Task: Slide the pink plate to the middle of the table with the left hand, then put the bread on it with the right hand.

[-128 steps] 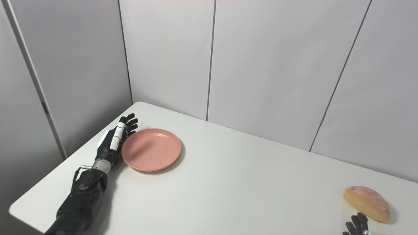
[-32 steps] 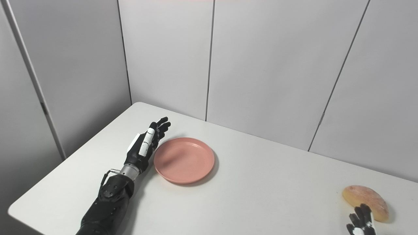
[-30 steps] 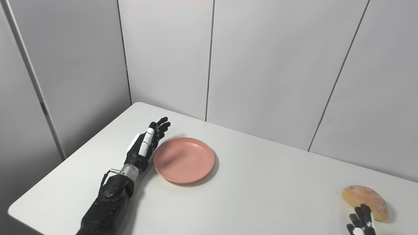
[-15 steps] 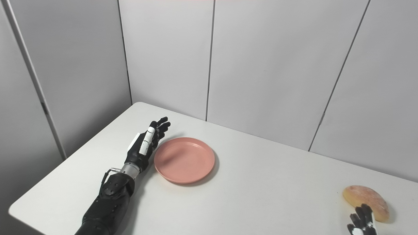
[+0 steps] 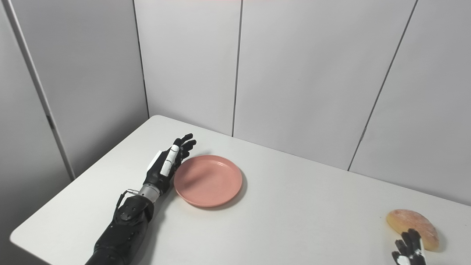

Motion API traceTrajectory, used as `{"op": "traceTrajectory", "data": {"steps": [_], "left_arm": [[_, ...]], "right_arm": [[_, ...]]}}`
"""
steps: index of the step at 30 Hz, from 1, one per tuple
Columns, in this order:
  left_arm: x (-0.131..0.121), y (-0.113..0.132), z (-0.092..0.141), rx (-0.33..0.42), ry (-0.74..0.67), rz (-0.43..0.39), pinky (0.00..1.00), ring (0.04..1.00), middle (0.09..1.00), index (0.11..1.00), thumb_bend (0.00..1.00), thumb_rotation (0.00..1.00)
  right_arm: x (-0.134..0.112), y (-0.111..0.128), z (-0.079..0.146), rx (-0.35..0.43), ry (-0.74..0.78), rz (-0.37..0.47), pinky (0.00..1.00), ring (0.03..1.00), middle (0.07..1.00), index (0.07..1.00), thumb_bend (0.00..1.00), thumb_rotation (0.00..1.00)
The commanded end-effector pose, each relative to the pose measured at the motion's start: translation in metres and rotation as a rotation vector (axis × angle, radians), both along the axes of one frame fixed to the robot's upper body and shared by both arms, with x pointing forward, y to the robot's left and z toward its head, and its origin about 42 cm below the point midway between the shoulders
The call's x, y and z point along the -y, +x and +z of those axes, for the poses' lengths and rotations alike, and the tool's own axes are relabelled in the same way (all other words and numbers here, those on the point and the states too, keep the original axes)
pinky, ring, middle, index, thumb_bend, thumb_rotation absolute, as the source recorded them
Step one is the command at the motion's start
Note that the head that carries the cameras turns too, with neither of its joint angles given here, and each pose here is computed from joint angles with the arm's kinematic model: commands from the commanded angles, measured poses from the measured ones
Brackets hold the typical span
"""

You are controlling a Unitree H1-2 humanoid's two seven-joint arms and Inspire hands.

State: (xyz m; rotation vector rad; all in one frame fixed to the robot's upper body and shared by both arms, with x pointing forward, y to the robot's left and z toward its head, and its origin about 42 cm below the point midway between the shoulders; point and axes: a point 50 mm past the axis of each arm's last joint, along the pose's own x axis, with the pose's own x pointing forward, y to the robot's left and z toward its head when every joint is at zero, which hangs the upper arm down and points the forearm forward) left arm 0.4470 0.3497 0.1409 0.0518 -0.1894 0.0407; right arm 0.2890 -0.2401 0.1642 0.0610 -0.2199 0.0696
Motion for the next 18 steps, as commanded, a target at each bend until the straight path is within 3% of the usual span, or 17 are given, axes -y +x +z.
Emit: {"op": "traceTrajectory", "data": {"steps": [1, 10, 18], "left_arm": [[0.011, -0.004, -0.012, -0.028, -0.009, -0.020, 0.96, 0.943, 0.896, 0.878, 0.74, 0.99], [0.022, -0.004, -0.010, -0.052, 0.013, -0.064, 0.91, 0.927, 0.902, 0.878, 0.76, 0.98], [0.034, -0.004, -0.009, -0.059, 0.015, -0.132, 0.94, 0.948, 0.923, 0.902, 0.74, 0.98]], "right_arm": [[0.000, 0.002, 0.014, 0.044, 0.007, 0.005, 1.00, 1.000, 1.000, 1.000, 0.41, 0.82], [0.001, 0.003, 0.012, 0.037, 0.008, -0.003, 1.00, 1.000, 0.992, 1.000, 0.44, 0.82], [0.000, 0.004, 0.010, 0.037, 0.010, -0.003, 1.00, 1.000, 0.984, 1.000, 0.48, 0.80]]}}
